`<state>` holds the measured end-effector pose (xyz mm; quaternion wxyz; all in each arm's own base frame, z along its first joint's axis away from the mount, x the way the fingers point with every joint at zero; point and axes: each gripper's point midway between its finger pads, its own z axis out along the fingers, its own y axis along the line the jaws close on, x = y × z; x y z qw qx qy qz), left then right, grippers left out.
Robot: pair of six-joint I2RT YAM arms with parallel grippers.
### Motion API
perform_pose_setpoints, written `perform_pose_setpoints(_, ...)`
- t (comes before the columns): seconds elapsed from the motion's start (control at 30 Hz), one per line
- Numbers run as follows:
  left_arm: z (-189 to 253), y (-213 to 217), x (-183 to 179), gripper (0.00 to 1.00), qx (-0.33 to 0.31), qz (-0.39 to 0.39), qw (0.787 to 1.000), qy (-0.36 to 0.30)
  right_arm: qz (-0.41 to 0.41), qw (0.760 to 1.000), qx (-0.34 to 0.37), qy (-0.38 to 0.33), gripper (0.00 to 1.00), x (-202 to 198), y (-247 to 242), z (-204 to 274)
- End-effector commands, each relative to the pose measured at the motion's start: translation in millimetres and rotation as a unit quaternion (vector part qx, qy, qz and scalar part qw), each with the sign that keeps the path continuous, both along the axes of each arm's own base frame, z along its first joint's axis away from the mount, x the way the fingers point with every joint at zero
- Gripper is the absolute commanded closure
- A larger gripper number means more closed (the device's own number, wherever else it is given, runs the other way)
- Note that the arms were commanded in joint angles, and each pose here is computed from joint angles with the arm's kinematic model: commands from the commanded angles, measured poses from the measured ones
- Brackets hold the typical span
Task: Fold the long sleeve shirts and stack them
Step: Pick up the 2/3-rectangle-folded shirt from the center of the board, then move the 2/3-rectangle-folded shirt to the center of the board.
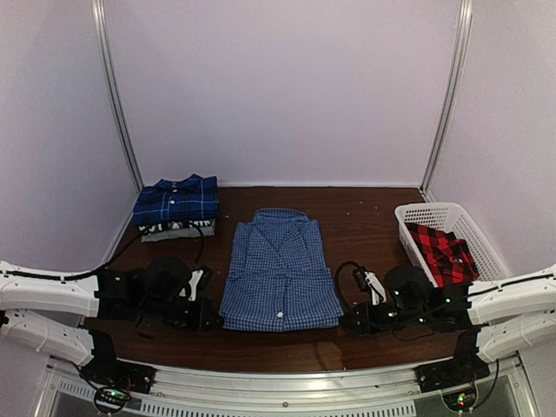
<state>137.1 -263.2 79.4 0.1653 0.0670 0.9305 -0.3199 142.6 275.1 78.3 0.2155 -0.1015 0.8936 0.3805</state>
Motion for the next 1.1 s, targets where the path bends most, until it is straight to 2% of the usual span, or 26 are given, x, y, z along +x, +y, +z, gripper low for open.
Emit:
perform_pose_setpoints(0.0,50.9,-6.6,23.8,1.0,-0.004,0.01,0.998,-0.056,-0.047,0.998,-0.019,-0.029,1.0,23.3,0.3,38.4)
perform_pose_setpoints(0.1,78.4,-14.3,52.4,1.0,-0.015,-0.002,0.997,-0.074,-0.079,0.996,-0.022,-0.042,1.0,56.3,6.0,76.3)
perform_pose_setpoints(0.2,97.8,-18.1,107.6,1.0,-0.035,-0.011,0.995,-0.091,-0.093,0.993,-0.013,-0.066,1.0,106.4,14.3,95.7)
perform_pose_setpoints(0.3,99.8,-21.3,177.8,1.0,-0.027,-0.02,0.993,-0.111,-0.113,0.989,-0.011,-0.092,1.0,176.1,22.4,104.5)
perform_pose_setpoints(0.47,75.0,-30.4,307.6,1.0,-0.037,0.0,0.992,-0.12,-0.16,0.982,-0.021,-0.098,1.0,309.3,17.2,69.1)
perform_pose_setpoints(0.57,39.2,-35.3,368.0,1.0,-0.037,0.017,0.993,-0.109,-0.159,0.984,-0.027,-0.076,1.0,361.1,21.1,32.5)
perform_pose_setpoints(0.63,12.3,-42.7,389.9,1.0,-0.033,0.02,0.995,-0.093,-0.164,0.984,-0.039,-0.062,1.0,383.4,19.2,6.7)
perform_pose_setpoints(0.73,-18.3,-46.8,397.1,1.0,-0.036,0.033,0.997,-0.068,-0.153,0.986,-0.051,-0.04,1.0,392.4,19.7,-23.1)
perform_pose_setpoints(0.8,-27.6,-48.8,387.4,1.0,-0.051,0.035,0.996,-0.059,-0.14,0.988,-0.063,-0.028,1.0,381.5,19.1,-38.2)
perform_pose_setpoints(0.93,-35.7,-58.5,346.6,1.0,-0.05,0.021,0.997,-0.051,-0.131,0.988,-0.082,-0.01,1.0,339.6,9.5,-57.3)
perform_pose_setpoints(0.97,-24.8,-61.6,336.2,1.0,-0.059,0.018,0.996,-0.058,-0.13,0.988,-0.087,-0.005,1.0,324.4,6.2,-60.9)
perform_pose_setpoints(1.07,-22.5,-62.5,288.6,1.0,-0.068,0.014,0.996,-0.052,-0.131,0.988,-0.085,0.003,1.0,275.6,-2.7,-57.6)
